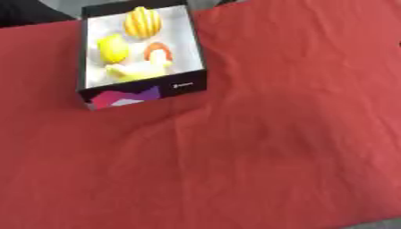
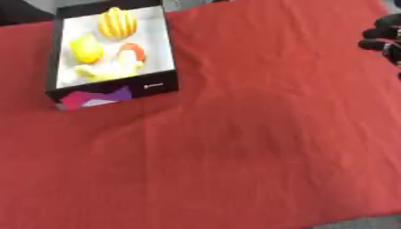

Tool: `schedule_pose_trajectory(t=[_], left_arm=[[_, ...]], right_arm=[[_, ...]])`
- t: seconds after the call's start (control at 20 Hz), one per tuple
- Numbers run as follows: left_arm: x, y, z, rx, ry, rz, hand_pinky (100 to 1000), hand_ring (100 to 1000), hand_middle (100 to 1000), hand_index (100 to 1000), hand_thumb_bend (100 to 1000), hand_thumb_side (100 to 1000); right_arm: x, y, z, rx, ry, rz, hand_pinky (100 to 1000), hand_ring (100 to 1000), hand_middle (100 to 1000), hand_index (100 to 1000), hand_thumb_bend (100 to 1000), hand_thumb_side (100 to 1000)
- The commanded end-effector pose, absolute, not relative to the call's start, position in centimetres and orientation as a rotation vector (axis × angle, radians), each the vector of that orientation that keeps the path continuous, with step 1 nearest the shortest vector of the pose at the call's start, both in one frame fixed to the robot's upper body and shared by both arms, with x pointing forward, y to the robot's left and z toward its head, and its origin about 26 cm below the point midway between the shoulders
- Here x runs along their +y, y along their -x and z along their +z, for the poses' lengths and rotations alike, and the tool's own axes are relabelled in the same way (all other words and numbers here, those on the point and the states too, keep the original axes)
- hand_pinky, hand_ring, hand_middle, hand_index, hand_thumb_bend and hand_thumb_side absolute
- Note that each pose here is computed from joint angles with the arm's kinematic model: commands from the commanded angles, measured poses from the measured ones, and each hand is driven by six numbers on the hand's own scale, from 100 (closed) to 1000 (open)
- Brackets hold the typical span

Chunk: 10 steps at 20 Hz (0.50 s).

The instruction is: Pick up objects on the table and place them in the box.

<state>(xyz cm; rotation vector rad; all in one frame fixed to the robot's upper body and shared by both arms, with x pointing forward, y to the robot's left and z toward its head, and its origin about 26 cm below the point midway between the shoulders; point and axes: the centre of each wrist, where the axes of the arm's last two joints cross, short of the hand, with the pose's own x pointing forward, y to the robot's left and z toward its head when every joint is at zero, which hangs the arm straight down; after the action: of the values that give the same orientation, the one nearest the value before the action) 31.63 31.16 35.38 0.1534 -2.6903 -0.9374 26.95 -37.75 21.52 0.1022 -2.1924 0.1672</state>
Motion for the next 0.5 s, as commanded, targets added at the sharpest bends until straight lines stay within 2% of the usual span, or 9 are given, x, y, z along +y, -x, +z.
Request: schedule_pose_trajectory(t=[0.05, 0.15, 0.35, 0.5], left_arm=[[32.4, -28.4, 35.0, -2.768, -0.055, -0.732, 814, 680, 666, 801, 100, 591], [33.9, -28.2, 32.0, -2.755, -0.022, -0.582, 821, 712, 688, 811, 100, 620], [36.1, -27.5, 25.6, -2.645, -0.023, -0.308, 825, 705, 726, 851, 116, 678], [36.7, -26.6, 21.5, -2.486, -0.052, -0.169, 833, 701, 730, 860, 146, 687]], right_arm=[[-38.1, -26.4, 22.5, -2.224, -0.068, 0.183, 734, 691, 625, 812, 100, 589], [-38.3, -26.3, 22.3, -2.23, -0.058, 0.167, 734, 691, 625, 812, 100, 586], [-38.6, -25.9, 21.5, -2.236, -0.033, 0.129, 734, 692, 626, 812, 100, 581], [-38.7, -25.7, 21.0, -2.231, -0.018, 0.105, 734, 692, 626, 812, 100, 578]])
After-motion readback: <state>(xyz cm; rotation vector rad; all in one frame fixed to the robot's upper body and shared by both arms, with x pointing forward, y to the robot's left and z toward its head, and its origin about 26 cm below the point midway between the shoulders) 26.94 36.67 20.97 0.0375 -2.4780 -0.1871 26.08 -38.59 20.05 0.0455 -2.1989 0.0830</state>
